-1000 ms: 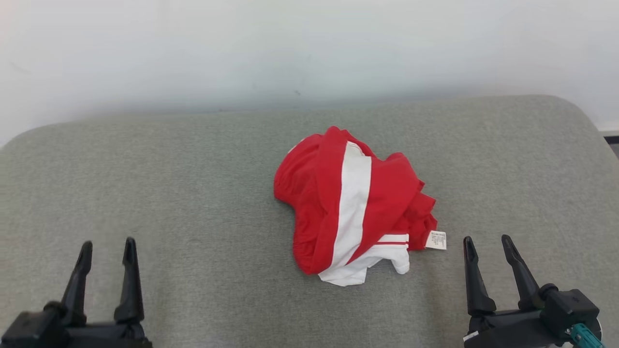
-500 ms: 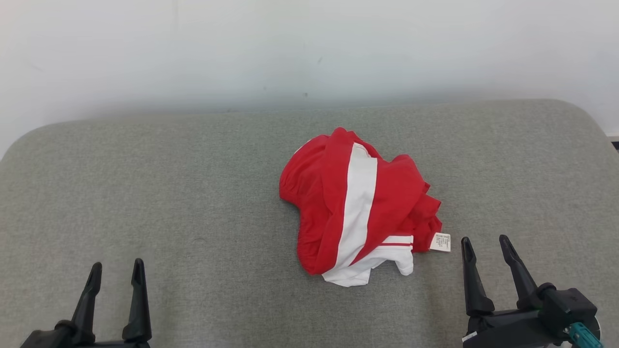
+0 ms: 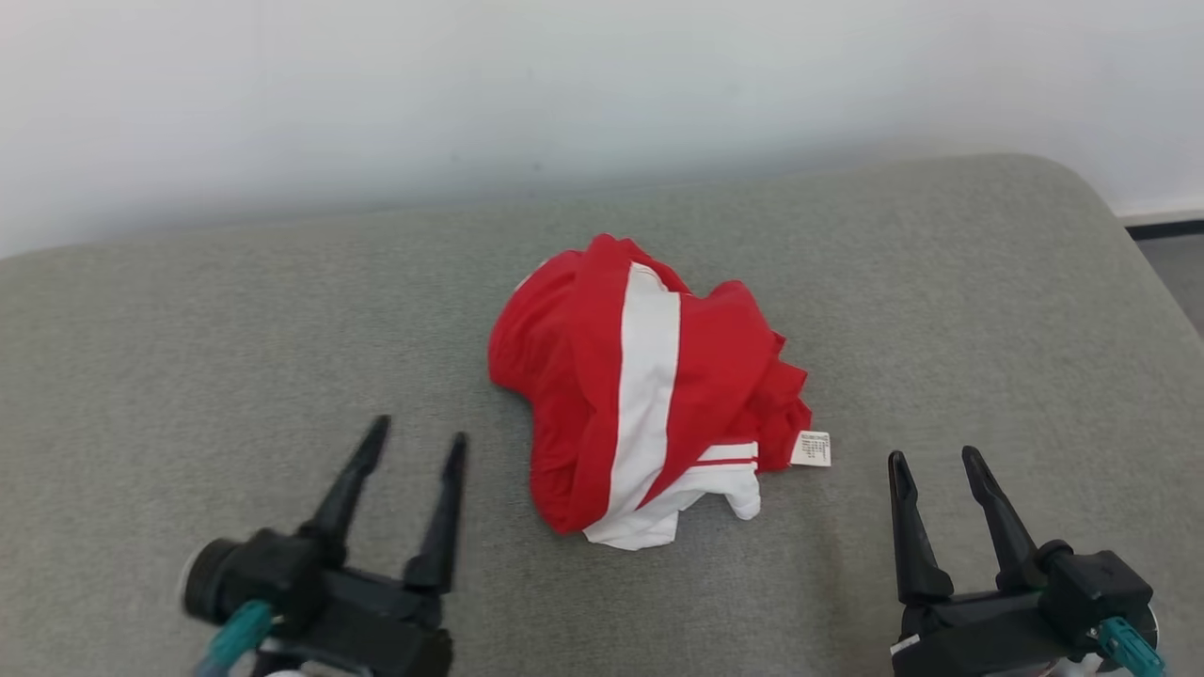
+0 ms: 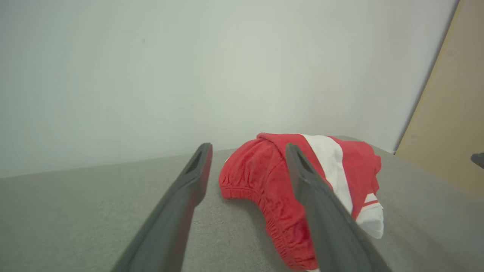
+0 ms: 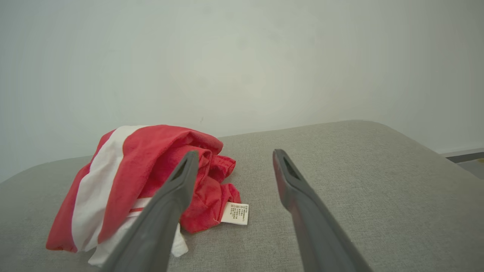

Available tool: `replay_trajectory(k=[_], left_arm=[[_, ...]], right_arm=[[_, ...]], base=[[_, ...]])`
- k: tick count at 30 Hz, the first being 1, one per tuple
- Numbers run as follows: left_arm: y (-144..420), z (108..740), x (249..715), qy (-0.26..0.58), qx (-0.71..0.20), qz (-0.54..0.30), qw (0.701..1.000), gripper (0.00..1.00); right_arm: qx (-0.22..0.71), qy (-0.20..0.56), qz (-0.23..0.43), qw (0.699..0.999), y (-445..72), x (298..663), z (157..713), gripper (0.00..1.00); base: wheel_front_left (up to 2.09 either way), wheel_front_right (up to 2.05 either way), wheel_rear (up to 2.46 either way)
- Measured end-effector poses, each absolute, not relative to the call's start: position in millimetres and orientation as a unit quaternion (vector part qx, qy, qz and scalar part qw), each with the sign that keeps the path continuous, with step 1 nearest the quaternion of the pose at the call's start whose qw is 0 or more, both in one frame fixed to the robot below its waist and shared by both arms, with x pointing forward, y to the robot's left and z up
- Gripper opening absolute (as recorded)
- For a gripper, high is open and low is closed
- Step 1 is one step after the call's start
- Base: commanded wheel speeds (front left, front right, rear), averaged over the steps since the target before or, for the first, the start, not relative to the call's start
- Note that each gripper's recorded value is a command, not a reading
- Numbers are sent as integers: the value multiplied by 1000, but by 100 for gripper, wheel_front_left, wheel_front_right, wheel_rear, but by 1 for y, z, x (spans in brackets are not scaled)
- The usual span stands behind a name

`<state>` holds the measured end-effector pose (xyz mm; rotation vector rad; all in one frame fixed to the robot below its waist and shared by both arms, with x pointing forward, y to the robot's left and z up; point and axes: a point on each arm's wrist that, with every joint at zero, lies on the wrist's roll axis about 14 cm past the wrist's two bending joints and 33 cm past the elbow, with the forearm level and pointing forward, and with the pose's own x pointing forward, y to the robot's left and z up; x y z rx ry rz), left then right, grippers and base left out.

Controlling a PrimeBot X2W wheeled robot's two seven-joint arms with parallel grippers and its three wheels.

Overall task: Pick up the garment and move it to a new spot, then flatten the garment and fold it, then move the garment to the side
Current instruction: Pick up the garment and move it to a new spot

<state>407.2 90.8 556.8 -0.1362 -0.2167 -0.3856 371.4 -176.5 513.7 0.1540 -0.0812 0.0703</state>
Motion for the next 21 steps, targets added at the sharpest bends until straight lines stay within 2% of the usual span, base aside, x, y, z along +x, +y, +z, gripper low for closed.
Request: replay_trajectory(k=[4,9,19,20,21], left_arm=[[46,545,411,-83,-69,-260,960,100],[14,520,414,-43,-73,-307,948,100],[-17,469,410,37,-81,-348,933,100],[-20,466,409,42,-78,-353,931,89],[-21,464,410,46,-83,-353,931,42]], right_arm=[[75,-41,17,996,-188,369,512,100],[75,-38,-13,996,-207,364,507,100],[70,-24,-44,996,-225,358,496,100],[70,-22,-45,996,-226,358,495,100],[70,-21,-46,996,-226,358,494,100]], base=[[0,0,0],[0,0,0],[0,0,0],[0,0,0],[0,0,0]])
